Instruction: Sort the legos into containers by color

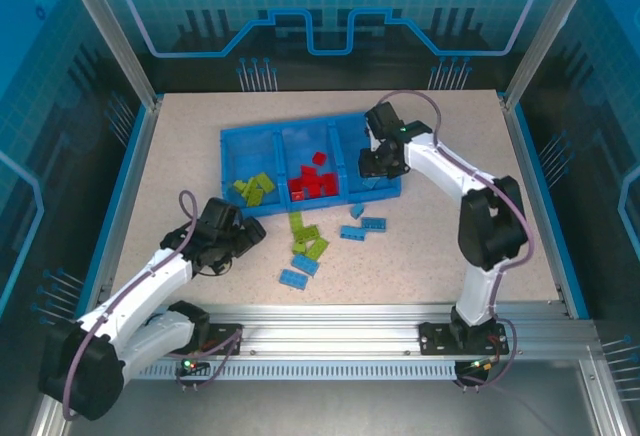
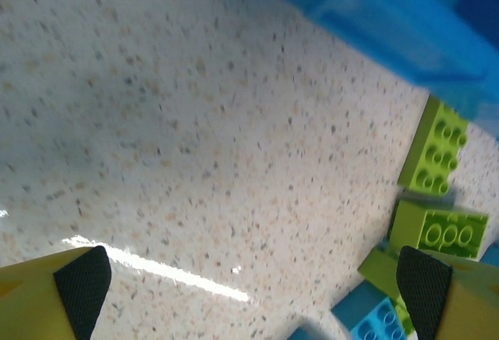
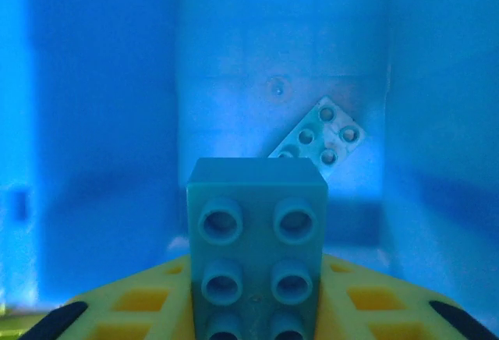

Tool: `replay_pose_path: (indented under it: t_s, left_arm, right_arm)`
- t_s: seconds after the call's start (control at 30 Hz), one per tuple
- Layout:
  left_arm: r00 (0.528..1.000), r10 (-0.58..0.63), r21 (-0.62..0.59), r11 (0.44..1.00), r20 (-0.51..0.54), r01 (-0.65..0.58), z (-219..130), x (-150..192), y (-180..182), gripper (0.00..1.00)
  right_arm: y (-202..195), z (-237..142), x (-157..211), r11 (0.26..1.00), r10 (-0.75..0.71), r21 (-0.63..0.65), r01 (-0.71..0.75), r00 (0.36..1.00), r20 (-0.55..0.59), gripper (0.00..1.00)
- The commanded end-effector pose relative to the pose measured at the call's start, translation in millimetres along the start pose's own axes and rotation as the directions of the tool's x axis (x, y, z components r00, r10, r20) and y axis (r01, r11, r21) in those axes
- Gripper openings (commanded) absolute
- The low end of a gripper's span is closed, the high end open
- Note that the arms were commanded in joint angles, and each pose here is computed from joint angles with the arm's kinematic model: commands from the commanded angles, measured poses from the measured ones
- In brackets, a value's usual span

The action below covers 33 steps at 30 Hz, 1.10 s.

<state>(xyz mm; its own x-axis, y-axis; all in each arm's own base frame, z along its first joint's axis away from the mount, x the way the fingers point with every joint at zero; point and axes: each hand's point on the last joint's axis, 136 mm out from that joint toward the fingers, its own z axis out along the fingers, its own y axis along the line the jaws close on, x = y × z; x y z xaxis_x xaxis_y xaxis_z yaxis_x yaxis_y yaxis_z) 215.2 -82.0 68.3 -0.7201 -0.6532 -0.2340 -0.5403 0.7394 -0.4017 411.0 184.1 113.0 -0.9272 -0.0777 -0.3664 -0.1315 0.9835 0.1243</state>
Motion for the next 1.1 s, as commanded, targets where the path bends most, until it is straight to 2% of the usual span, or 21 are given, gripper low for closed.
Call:
replay_pose_path:
  t_s: [0.0, 0.23, 0.37, 0.5, 0.73, 1.07]
  left_arm:
    - [0.999, -0.037, -0.074, 0.997, -0.037, 0.034, 5.7, 19.4, 16.8, 0.99]
    - [0.998, -0.056, -0.083, 0.995, -0.036, 0.053, 8.4, 24.0, 18.1, 0.99]
    - [0.997, -0.056, -0.085, 0.995, -0.054, 0.051, 7.9, 26.1, 15.1, 0.99]
    - [0.99, -0.082, -0.105, 0.992, -0.118, 0.069, 4.6, 45.1, 14.0, 0.99]
    - [0.978, -0.132, -0.118, 0.986, -0.16, 0.114, -2.9, 80.1, 4.5, 0.99]
    - [0.959, -0.221, -0.119, 0.972, -0.177, 0.202, 19.6, 104.0, -29.2, 0.99]
  right_arm:
    - [-1.4, 6.9, -0.9, 1.0, 0.017, 0.017, -0.016, 0.998, -0.066, 0.41]
    - [-2.4, 10.8, -7.0, 0.999, 0.008, 0.035, -0.006, 0.998, -0.069, 0.61]
    - [5.6, -8.1, -2.8, 1.0, -0.015, 0.013, 0.015, 1.0, -0.021, 0.7]
    - [8.8, -32.1, 7.6, 0.999, -0.032, 0.025, 0.031, 0.998, 0.047, 0.78]
    - [-6.3, -46.8, 28.9, 0.999, 0.009, 0.048, -0.012, 0.998, 0.056, 0.8]
    - [-17.7, -47.4, 39.2, 0.998, 0.023, 0.05, -0.026, 0.998, 0.057, 0.81]
